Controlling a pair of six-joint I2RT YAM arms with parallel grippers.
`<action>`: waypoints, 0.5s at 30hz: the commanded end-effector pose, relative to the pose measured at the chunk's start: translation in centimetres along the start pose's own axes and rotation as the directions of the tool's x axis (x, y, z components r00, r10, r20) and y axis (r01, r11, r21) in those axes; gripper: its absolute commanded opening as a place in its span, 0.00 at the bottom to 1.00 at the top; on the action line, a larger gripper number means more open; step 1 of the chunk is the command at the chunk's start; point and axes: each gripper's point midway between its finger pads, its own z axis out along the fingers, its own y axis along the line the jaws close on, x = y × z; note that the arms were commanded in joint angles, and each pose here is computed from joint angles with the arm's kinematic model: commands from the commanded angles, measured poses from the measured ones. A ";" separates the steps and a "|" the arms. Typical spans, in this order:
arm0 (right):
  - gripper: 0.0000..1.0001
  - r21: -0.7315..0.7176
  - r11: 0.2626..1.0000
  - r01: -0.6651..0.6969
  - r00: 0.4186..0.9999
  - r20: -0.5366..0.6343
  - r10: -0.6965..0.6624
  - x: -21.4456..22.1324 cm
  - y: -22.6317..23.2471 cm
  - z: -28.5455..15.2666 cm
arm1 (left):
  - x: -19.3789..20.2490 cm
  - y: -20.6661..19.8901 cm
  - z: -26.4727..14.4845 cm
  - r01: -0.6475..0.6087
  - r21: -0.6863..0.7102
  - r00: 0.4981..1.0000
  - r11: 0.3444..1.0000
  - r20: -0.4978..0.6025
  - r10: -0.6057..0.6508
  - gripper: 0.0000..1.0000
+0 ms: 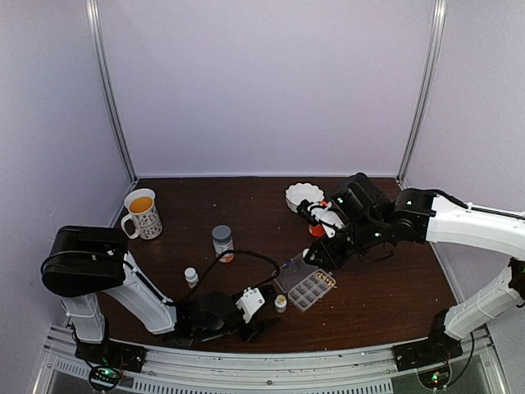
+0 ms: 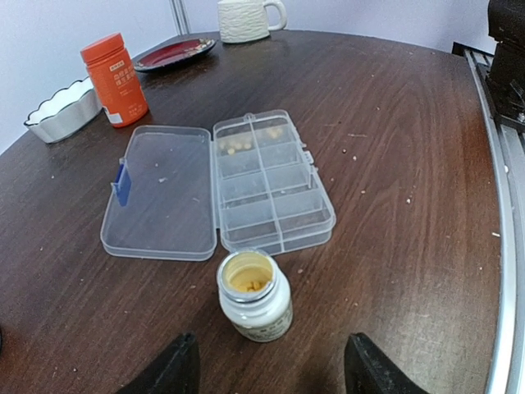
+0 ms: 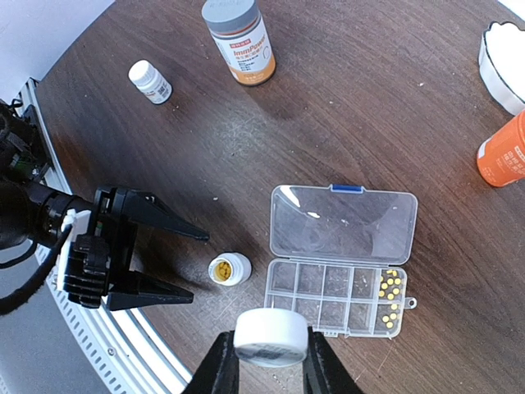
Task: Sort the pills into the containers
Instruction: Pick up the pill bottle from the center of the board.
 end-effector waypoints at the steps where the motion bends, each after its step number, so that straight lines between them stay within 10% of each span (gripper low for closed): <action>1: 0.12 -0.008 1.000 0.002 1.000 0.022 -0.002 -0.2 -0.1 -0.6 | -0.8 0.1 0.8 0.044 -0.002 0.999 0.999 0.031 -0.044 0.63; 15: 0.12 -0.004 1.000 0.004 1.000 0.025 -0.004 -0.2 -0.3 -0.7 | 1.0 0.6 3.1 0.101 0.030 0.994 0.994 -0.041 -0.100 0.58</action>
